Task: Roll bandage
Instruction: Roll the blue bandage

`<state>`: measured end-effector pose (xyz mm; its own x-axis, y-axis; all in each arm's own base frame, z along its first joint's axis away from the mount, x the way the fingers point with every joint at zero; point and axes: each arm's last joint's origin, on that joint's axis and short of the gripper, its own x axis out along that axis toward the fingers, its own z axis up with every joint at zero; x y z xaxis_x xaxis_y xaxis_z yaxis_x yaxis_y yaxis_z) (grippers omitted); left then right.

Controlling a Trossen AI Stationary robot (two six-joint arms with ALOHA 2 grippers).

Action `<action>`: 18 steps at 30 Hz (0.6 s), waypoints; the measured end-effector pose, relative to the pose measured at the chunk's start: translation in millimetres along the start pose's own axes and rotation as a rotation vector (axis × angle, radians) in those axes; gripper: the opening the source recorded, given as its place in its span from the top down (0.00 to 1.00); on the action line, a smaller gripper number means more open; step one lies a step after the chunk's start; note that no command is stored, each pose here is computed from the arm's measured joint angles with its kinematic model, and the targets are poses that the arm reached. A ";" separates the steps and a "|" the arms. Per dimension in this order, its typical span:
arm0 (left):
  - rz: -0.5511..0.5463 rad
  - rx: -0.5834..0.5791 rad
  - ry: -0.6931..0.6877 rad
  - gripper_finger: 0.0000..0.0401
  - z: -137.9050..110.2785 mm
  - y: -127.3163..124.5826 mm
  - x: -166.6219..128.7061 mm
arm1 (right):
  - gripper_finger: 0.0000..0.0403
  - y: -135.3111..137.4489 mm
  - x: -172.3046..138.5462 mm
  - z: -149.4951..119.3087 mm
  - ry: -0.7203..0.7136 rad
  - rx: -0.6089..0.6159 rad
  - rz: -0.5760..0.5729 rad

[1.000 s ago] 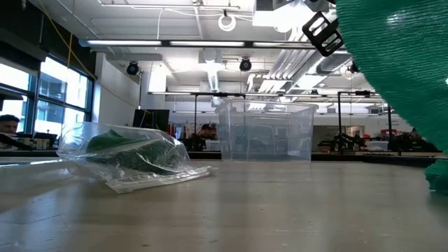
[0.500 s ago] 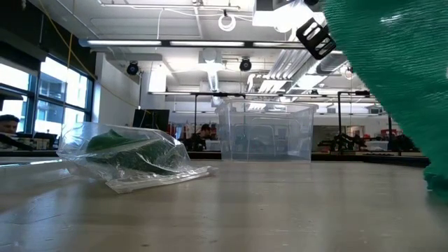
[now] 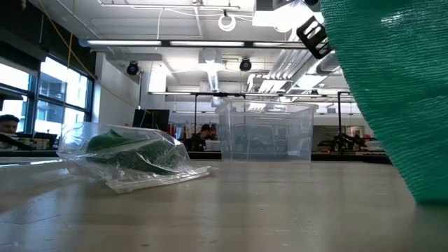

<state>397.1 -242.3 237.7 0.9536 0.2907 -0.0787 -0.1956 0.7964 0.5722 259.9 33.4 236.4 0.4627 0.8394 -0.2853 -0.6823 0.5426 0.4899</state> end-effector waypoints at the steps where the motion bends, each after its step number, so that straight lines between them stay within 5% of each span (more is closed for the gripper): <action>1: -0.015 -0.012 0.002 0.71 -2.0 2.0 3.7 | 0.97 0.0 0.0 0.0 0.000 0.002 0.000; 18: -0.008 -0.165 0.058 0.78 -25.2 18.6 36.1 | 0.97 -1.2 0.0 -2.5 0.009 0.036 -0.024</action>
<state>422.1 -203.7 224.9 0.9414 0.3101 -0.1328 -0.2271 0.8736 0.4304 259.3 32.8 233.7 0.4739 0.8262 -0.3046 -0.6501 0.5616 0.5119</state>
